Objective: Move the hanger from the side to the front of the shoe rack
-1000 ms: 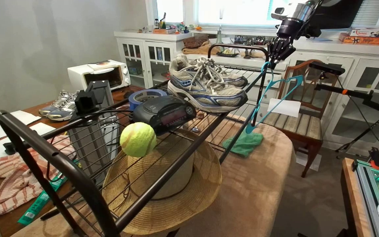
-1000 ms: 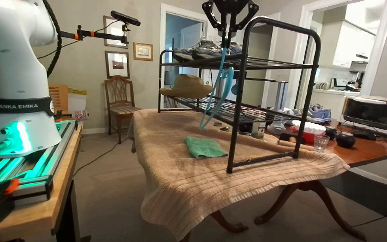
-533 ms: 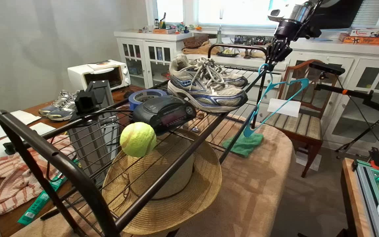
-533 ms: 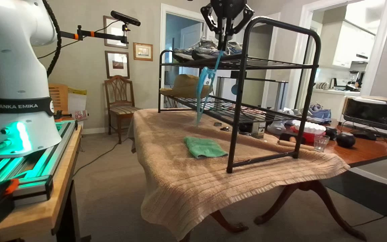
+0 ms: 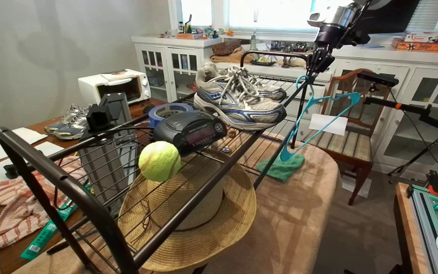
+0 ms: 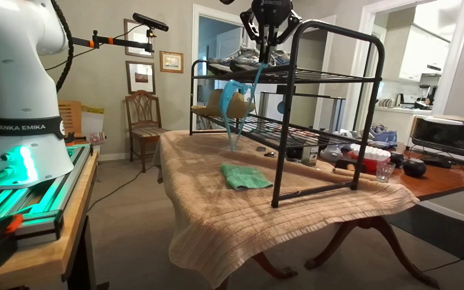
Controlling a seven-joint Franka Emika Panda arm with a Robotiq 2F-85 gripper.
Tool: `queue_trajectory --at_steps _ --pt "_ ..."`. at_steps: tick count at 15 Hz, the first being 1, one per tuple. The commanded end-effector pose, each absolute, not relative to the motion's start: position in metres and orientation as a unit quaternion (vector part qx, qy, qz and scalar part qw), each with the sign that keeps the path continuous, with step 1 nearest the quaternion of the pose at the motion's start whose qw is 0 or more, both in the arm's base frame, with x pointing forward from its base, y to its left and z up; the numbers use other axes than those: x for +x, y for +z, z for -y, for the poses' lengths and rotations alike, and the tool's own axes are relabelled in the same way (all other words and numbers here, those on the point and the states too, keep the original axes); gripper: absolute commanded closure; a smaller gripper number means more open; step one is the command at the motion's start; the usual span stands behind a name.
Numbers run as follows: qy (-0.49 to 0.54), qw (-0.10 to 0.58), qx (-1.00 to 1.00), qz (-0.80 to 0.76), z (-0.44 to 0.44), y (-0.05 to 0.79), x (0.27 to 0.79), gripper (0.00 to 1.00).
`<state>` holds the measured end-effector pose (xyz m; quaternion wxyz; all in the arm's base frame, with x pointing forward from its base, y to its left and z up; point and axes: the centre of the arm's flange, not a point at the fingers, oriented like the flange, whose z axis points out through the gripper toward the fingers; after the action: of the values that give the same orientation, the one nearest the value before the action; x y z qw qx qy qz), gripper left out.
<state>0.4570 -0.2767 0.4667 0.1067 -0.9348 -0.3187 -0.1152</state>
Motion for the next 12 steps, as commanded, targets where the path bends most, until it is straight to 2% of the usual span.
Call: queue_trajectory --at_steps 1,2,3,11,12 --pt "-0.098 0.103 -0.939 0.312 0.271 0.457 0.455 0.98" --pt "-0.096 0.101 -0.939 0.313 0.270 0.457 0.455 0.66" --pt "-0.097 0.097 -0.939 0.317 0.270 0.458 0.454 0.65" --pt "-0.096 0.049 -0.921 0.374 0.263 0.485 0.444 0.07" --pt "-0.097 0.041 -0.918 0.382 0.261 0.492 0.442 0.02"
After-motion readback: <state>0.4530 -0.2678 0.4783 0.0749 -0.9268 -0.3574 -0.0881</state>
